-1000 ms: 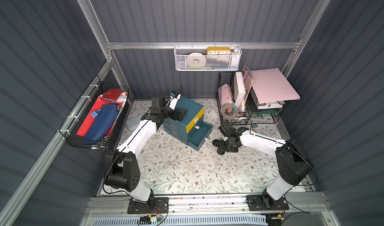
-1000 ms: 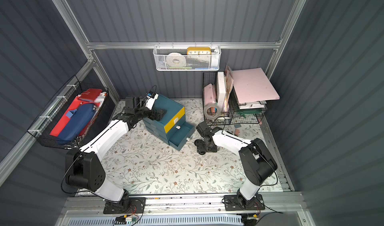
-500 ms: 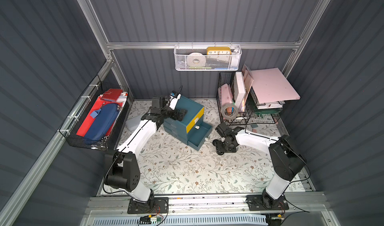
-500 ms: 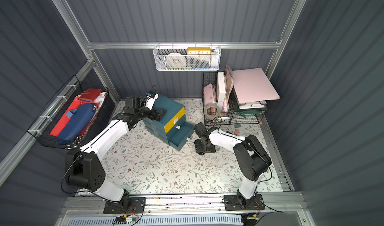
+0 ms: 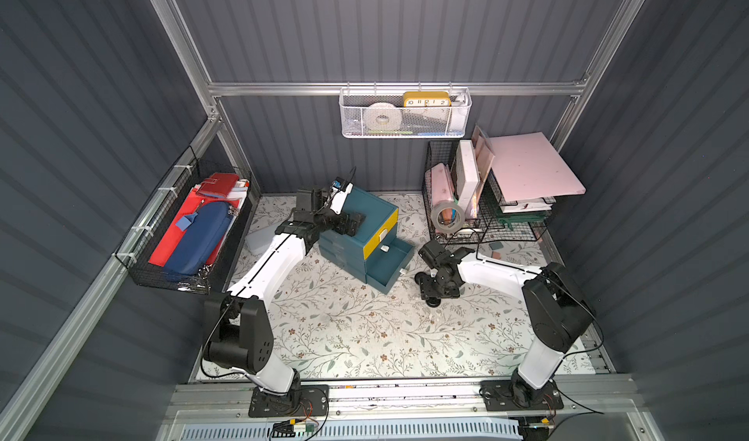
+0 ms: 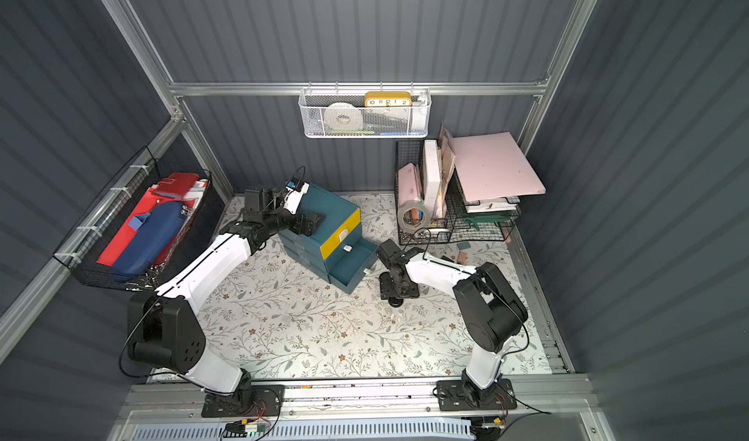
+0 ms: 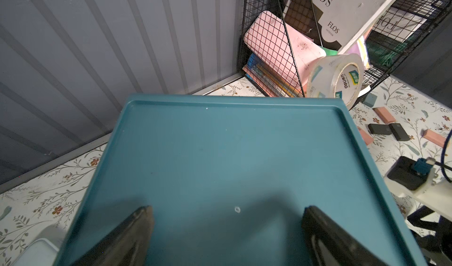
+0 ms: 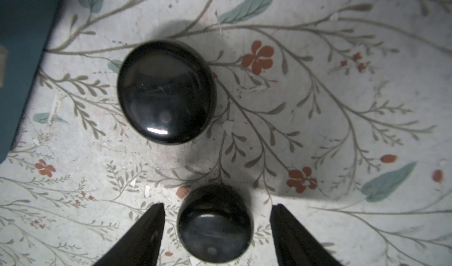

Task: Put the bluetooth earphones in the drawer according to color
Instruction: Pick up the Bluetooth earphone from the center of the board.

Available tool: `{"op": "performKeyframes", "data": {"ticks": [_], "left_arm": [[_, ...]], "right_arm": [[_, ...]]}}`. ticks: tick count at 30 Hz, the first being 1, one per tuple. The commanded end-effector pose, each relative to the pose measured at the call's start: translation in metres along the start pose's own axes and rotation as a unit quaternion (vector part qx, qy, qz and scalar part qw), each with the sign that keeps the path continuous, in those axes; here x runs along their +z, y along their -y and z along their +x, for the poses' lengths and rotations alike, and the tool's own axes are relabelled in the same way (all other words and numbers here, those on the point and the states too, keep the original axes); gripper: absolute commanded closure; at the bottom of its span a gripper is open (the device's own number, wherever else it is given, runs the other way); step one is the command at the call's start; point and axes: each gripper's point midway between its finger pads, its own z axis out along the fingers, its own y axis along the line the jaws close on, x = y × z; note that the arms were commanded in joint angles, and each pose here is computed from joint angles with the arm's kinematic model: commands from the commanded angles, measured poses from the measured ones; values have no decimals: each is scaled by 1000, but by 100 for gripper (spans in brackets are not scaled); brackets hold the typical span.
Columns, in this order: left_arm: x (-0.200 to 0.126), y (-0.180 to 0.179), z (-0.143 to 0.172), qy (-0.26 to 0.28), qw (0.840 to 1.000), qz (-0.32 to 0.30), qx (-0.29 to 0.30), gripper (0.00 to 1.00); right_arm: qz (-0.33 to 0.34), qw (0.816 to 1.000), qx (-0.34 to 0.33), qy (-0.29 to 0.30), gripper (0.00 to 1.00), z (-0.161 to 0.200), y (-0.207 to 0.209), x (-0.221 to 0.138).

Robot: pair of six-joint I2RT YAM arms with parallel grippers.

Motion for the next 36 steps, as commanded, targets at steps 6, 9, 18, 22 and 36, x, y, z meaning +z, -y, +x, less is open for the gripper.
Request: {"op": "performKeyframes", "data": {"ticks": [6,9,18,22,36], "left_arm": [[5,22,60,-102,993,35,-56,1],[5,22,60,-102,993,36,-55,1],[7,22,63,-106,992,36,-57,1],[7,22,63,-105,992,35,-57,1],[8,22,64,-108,992,37,-58,1]], "right_arm": [[17,1000,-13,-17,28,10,0,4],[19,999,-16,-20,29,11,-1,6],[23,999,-18,-37,33,16,-2,17],[26,999,-21,-42,38,17,-2,20],[33,998,-22,-40,76,17,0,17]]}}
